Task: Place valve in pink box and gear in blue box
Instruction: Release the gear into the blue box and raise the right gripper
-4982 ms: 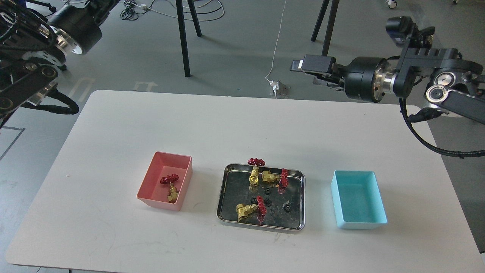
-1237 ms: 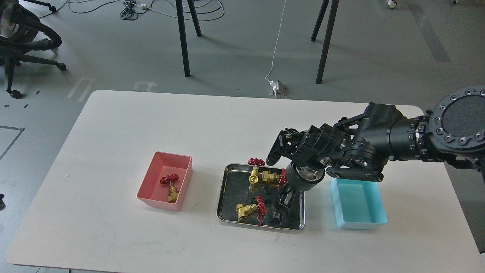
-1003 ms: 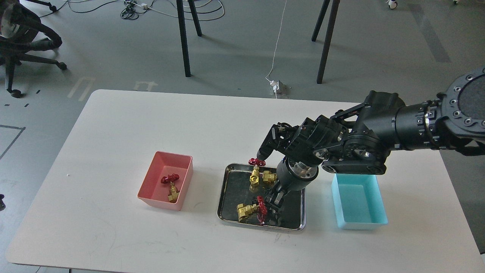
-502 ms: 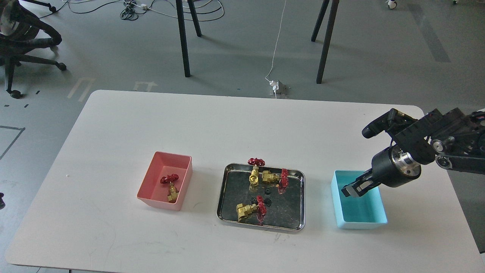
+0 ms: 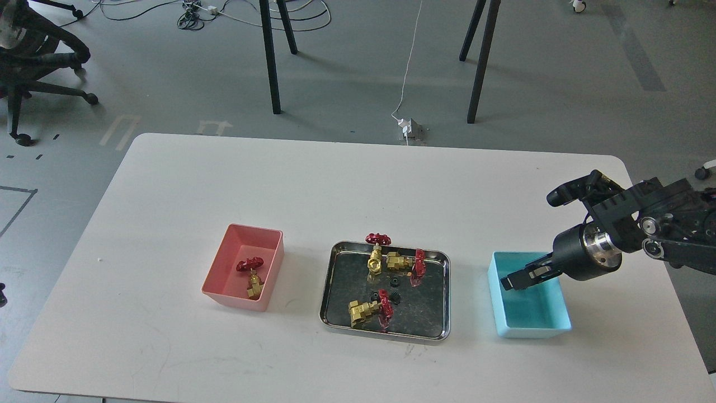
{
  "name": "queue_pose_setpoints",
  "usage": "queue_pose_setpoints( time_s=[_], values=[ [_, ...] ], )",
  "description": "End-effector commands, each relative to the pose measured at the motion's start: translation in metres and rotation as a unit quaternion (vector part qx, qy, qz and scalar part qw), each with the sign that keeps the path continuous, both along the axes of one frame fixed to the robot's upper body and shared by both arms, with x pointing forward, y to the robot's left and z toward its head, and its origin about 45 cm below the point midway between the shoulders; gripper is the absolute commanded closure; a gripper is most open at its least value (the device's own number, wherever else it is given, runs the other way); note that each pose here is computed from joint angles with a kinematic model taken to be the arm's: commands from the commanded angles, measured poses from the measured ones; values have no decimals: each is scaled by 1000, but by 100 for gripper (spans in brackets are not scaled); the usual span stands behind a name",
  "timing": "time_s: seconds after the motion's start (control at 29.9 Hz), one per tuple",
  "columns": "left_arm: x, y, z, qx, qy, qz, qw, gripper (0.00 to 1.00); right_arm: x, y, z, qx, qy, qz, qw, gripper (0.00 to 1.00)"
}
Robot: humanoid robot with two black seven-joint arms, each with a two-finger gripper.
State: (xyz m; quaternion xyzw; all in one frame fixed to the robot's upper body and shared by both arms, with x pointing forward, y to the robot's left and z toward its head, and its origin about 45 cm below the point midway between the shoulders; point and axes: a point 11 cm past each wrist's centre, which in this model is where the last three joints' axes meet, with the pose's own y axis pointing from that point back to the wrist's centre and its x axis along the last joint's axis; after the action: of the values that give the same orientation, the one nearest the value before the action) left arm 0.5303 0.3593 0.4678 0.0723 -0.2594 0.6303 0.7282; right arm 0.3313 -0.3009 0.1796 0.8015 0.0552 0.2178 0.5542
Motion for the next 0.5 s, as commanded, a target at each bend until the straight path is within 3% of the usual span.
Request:
queue_pose_setpoints(
  time_s=[0.0, 0.2, 0.3, 0.47],
  values=[
    [1, -2, 3, 0, -2, -1, 1000, 1, 13, 5, 20, 32, -17, -29, 999, 3],
    [4, -13, 17, 0, 0, -1, 1000, 1, 67, 26, 123, 220, -85, -143, 961, 3],
    [12, -44, 16, -1, 19, -18, 1000, 1, 105, 22, 177, 348, -152, -243, 893, 4],
    [23, -81, 9, -2, 55, -24, 998, 1, 145, 11, 227, 454, -245, -392, 761, 4]
  ],
)
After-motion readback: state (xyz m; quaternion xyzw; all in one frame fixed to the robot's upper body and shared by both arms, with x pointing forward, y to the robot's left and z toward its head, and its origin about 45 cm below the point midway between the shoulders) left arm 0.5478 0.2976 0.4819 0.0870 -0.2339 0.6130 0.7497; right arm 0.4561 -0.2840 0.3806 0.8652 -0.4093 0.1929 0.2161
